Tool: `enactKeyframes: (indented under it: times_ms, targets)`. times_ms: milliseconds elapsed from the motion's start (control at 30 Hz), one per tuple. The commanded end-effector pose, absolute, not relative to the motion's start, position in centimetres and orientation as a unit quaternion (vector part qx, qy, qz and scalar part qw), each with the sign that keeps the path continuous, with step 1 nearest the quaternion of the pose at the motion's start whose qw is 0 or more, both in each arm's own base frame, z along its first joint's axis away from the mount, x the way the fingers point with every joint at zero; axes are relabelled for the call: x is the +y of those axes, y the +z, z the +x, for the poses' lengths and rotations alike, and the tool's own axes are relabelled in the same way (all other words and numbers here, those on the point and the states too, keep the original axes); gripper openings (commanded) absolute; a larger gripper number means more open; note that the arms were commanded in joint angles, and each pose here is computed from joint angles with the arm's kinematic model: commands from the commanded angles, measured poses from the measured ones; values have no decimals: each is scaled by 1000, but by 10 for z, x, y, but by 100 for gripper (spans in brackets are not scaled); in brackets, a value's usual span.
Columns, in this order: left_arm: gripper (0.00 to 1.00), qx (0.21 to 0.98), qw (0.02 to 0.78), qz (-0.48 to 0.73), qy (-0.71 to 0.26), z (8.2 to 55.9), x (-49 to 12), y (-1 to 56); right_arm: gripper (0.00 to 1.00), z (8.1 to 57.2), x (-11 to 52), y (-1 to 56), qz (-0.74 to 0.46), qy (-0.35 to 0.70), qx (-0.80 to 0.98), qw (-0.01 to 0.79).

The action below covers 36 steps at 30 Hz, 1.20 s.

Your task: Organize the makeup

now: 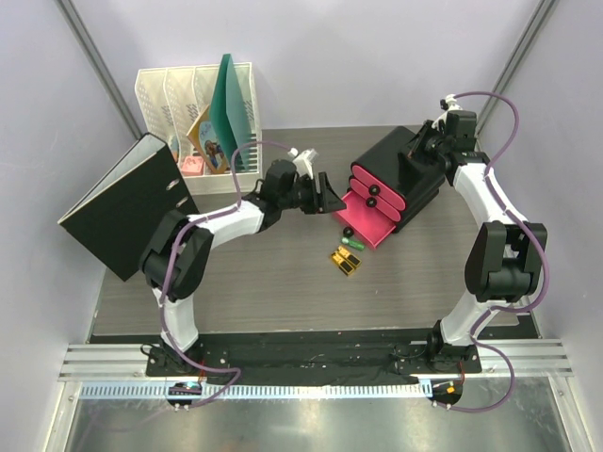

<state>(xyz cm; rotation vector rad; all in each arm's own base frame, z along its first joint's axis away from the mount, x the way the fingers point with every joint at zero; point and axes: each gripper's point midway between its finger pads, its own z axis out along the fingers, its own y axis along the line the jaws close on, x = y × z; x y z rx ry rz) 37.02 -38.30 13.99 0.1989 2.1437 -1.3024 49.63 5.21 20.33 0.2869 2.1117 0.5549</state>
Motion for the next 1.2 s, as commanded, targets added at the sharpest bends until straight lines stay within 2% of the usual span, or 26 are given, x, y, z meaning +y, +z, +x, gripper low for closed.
enactKeyframes:
  times_ms: [0, 67, 200, 333, 500, 633, 700, 733, 933, 1167]
  targets:
    - [59, 859, 290, 211, -366, 347, -350, 112, 1, 441, 49, 99, 140, 177, 931, 287]
    - [60, 859, 294, 252, -334, 342, -344, 107, 1, 440, 49, 99, 141, 177, 931, 285]
    - [63, 871, 257, 305, -285, 312, -337, 87, 1, 440, 49, 99, 139, 176, 931, 286]
    - [65, 866, 231, 358, -260, 279, -346, 74, 1, 437, 49, 96, 139, 175, 933, 282]
    - [72, 857, 224, 400, -234, 260, -360, 64, 1, 435, 49, 94, 139, 175, 934, 279]
    - [82, 854, 214, 425, -213, 252, -369, 55, 1, 433, 49, 94, 139, 174, 934, 280]
    - [90, 851, 220, 430, -206, 252, -374, 54, 1, 432, 49, 94, 139, 176, 934, 279]
    - [100, 851, 221, 431, -204, 252, -376, 53, 1, 431, 49, 92, 140, 174, 934, 277]
    - [100, 853, 242, 422, -188, 264, -382, 54, 1, 429, 49, 93, 138, 174, 934, 278]
    - [100, 848, 225, 427, -217, 255, -402, 45, 1, 429, 49, 91, 137, 175, 935, 277]
